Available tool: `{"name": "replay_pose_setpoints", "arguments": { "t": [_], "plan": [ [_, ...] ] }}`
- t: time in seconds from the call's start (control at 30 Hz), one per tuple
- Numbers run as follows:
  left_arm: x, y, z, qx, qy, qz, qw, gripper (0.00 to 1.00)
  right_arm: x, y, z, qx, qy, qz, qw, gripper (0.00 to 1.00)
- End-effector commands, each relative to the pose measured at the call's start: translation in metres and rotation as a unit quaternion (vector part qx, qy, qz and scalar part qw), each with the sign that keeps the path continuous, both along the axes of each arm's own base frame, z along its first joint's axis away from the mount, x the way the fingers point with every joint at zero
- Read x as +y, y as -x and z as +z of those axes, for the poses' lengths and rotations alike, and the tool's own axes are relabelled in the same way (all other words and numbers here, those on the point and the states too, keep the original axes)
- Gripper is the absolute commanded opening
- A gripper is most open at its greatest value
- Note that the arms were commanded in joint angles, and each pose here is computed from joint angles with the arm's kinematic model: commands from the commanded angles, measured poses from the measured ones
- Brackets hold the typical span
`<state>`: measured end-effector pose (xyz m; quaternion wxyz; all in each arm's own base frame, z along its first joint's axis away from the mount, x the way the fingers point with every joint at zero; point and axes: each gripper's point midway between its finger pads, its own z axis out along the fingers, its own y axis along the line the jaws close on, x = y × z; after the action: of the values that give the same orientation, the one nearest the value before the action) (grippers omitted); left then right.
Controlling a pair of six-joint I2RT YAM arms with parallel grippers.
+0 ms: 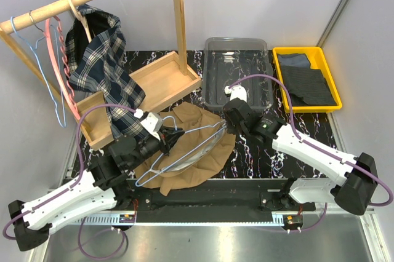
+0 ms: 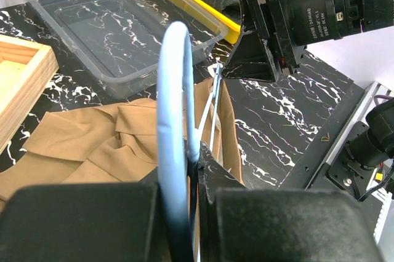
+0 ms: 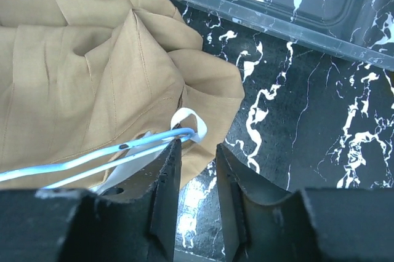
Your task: Place the skirt on the hanger
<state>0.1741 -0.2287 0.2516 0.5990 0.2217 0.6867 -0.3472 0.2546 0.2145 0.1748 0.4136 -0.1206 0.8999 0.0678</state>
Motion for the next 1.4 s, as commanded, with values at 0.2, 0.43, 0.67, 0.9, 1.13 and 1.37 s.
{"name": "replay_pose_setpoints", "arguments": {
  "t": [0.2, 0.43, 0.67, 0.9, 1.13, 1.37],
  "plan": [
    [0.009, -0.003, 0.009, -0.011, 0.007, 0.023, 1.0, 0.0, 0.0, -0.016, 0.001, -0.031, 0.004, -0.017, 0.999, 0.3],
    [0.009, -0.004, 0.006, -0.006, -0.001, 0.022, 1.0, 0.0, 0.008, -0.022, -0.002, -0.05, -0.01, -0.006, 0.999, 0.24],
    [0.01, -0.003, 0.006, -0.006, -0.002, 0.024, 1.0, 0.0, 0.015, -0.024, -0.004, -0.061, -0.024, 0.006, 0.998, 0.0],
    [0.016, -0.007, 0.005, -0.004, -0.007, 0.042, 0.999, 0.0, 0.009, -0.024, 0.003, -0.074, -0.029, -0.001, 0.997, 0.0],
    [0.022, -0.011, 0.003, -0.002, -0.01, 0.06, 0.998, 0.0, 0.005, -0.018, 0.011, -0.082, -0.041, 0.008, 0.996, 0.0],
    [0.019, -0.009, 0.004, -0.002, -0.008, 0.053, 0.999, 0.0, 0.01, -0.014, 0.012, -0.075, -0.047, 0.023, 0.996, 0.0]
  ]
}}
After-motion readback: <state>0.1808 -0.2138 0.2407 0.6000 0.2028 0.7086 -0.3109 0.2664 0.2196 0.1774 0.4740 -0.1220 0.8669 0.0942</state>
